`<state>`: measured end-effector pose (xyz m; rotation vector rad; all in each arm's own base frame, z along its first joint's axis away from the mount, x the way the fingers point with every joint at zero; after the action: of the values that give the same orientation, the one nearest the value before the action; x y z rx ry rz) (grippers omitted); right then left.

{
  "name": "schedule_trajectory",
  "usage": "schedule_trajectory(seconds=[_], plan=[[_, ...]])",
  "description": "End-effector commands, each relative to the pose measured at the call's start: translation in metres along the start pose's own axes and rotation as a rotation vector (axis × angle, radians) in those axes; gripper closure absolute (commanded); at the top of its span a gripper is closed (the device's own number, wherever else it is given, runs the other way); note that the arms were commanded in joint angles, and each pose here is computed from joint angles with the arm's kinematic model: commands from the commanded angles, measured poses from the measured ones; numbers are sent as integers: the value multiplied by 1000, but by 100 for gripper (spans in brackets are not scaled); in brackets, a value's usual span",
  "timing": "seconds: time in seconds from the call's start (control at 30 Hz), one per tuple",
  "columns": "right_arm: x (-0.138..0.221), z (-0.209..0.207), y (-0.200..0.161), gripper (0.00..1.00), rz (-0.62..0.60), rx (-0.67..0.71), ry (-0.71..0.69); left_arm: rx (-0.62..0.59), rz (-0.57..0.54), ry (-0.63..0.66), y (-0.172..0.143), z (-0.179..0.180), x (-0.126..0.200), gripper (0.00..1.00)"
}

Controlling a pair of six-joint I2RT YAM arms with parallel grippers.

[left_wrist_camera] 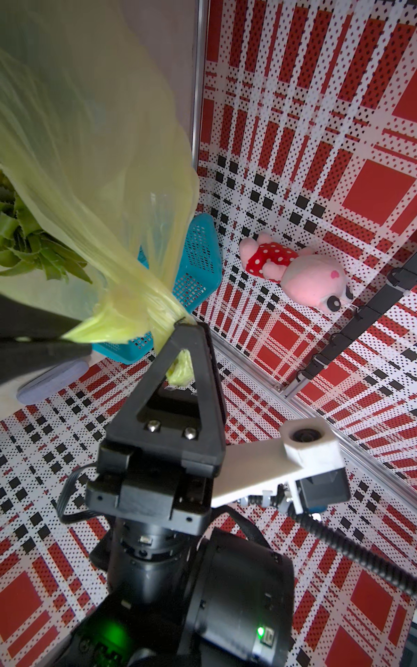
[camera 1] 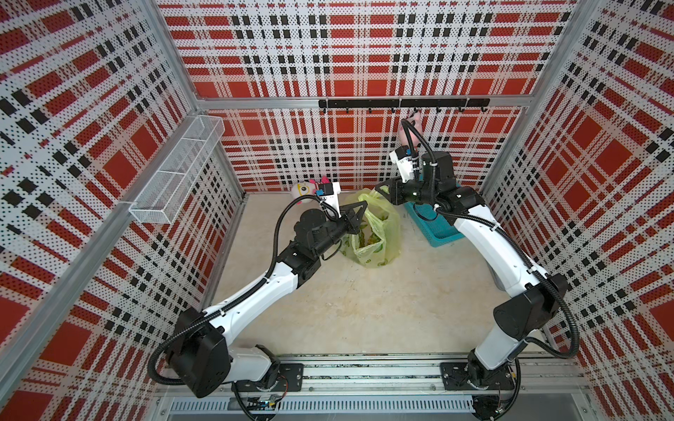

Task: Place the pineapple into a plastic bag & tie a knot
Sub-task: Cross the plastic bag at the center of the board.

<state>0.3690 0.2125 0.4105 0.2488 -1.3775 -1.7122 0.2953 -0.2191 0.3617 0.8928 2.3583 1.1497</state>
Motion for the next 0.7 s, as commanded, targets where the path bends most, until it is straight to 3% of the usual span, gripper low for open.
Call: schedule_trajectory(seconds=[0.0,0.13,0.27,0.4,0.5,0.53,0.6,0.67], plan=[[21,10,14,73,-42,41,-12,-18,6,-6,-1,3,-2,100],[23,11,14,67,-45,51,-12,-21,11,-8,-1,4,-4,100],[24,11,16,73,-49,56,-16,-23,12,-9,-1,4,-4,100],[25,12,15,61,-45,64,-20,-26,13,-10,-1,4,-5,100],[27,12,17,62,-50,70,-25,-27,14,-11,-1,5,-6,100],[27,12,17,64,-48,71,-26,-27,13,-10,0,5,-6,100],[27,12,17,84,-49,78,-24,-27,15,-10,0,6,-6,100],[26,12,17,97,-45,80,-23,-29,15,-8,0,6,-7,100]])
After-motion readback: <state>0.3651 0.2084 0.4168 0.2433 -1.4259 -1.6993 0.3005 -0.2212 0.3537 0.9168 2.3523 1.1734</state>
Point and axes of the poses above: each gripper's point midway between its finger pads, its own x axis back along the fingers, its own z axis along the line the jaws close on, y = z × x, the point moved 9 cm from there along x, back along the fingers, and after that the axes turned 1 degree about -x, right-handed, at the moved point
